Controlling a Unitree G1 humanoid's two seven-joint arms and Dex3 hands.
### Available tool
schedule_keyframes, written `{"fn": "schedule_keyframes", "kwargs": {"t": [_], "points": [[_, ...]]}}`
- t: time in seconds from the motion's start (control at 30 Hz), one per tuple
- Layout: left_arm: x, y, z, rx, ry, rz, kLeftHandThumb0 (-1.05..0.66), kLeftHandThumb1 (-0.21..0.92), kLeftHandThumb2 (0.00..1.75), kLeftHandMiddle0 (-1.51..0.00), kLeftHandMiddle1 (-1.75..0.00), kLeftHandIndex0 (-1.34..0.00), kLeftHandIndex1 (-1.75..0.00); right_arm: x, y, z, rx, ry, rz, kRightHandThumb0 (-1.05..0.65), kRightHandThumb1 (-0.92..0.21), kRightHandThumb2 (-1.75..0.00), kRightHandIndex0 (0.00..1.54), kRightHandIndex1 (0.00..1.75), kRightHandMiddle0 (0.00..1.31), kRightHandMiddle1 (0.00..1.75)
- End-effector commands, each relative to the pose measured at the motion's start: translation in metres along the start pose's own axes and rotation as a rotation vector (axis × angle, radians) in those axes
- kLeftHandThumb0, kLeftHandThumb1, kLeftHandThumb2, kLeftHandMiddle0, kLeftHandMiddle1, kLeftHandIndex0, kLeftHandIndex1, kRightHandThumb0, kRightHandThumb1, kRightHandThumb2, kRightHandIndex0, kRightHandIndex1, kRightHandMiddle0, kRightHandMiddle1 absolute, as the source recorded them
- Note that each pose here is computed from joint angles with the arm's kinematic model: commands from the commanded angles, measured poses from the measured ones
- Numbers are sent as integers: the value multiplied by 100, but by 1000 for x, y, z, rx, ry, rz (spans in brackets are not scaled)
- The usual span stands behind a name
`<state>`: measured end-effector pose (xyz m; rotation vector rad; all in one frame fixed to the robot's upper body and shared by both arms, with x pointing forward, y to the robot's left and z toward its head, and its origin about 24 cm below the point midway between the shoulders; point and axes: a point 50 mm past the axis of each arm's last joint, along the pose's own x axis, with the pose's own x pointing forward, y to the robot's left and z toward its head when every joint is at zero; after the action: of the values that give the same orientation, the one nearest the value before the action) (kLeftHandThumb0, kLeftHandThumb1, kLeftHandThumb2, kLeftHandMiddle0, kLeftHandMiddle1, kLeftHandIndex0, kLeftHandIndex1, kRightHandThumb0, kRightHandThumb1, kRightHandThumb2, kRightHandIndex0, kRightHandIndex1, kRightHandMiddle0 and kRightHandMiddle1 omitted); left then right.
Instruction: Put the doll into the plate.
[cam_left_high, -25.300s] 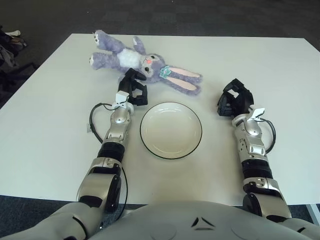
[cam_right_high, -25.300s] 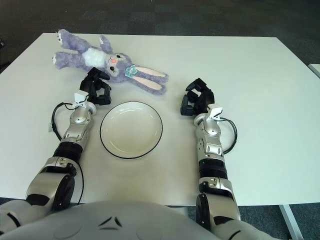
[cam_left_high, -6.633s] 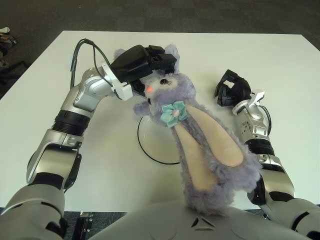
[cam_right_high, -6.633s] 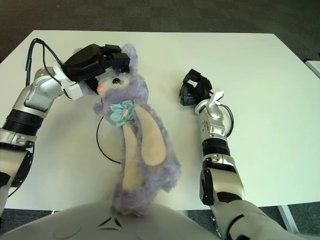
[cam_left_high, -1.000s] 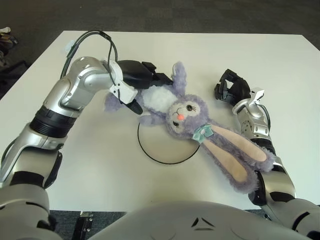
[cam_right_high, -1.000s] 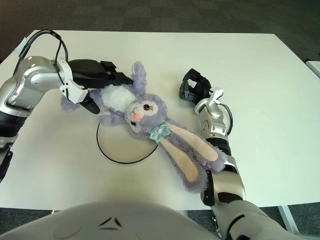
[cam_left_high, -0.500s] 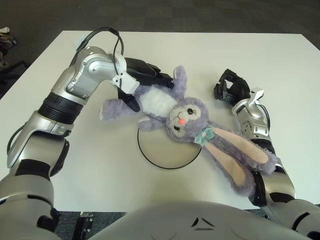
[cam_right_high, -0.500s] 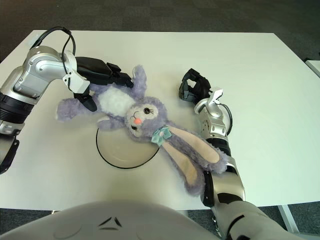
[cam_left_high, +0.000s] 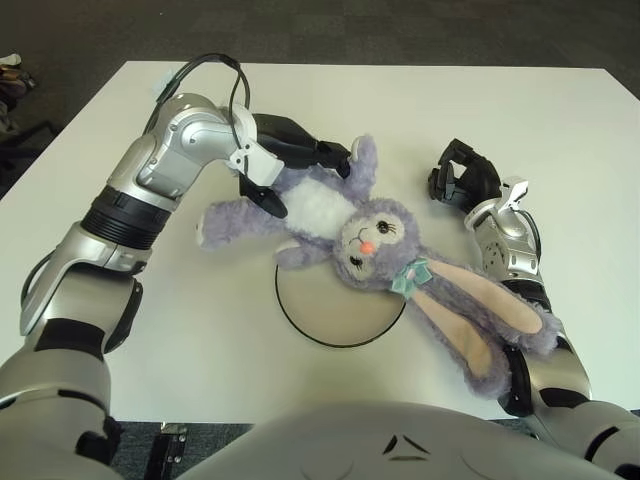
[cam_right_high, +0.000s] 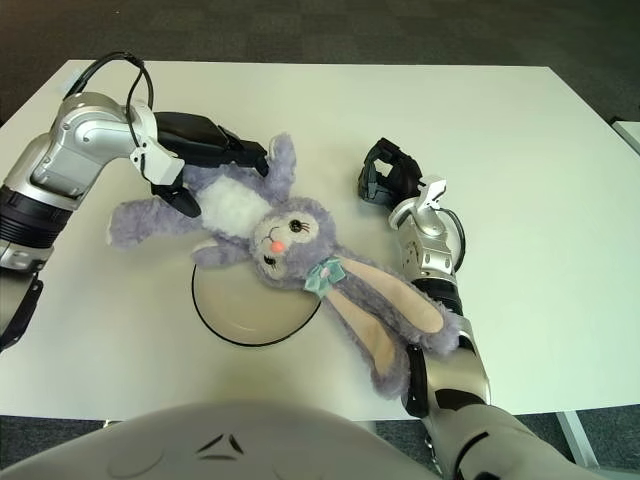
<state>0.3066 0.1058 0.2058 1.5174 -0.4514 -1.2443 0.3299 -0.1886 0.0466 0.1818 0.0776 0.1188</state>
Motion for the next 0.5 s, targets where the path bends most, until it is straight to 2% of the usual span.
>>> {"fn": "schedule_keyframes", "kwargs": {"t": [0.0,0.1,0.33,0.47], "points": [[0,-3,0,-13,8,13,45,32,116,-70,-155,0,-93,-19,-2,-47,59,206,-37,-50,-28,-137,108,175,64,175],[0,-4,1,-35,8,38,46,32,116,-71,-154,0,-94,-18,-2,-47,62,206,-36,-50,-28,-136,108,175,64,175],[-5,-5,3,-41,-7,73,49,25,130,-72,-162,0,-91,-19,-1,-47,63,205,-35,-49,-28,-136,109,175,64,175],[-11,-1,8,-13,-18,126,50,22,137,-71,-168,0,-88,-19,-2,-47,61,207,-35,-49,-29,-135,109,175,63,175]]}}
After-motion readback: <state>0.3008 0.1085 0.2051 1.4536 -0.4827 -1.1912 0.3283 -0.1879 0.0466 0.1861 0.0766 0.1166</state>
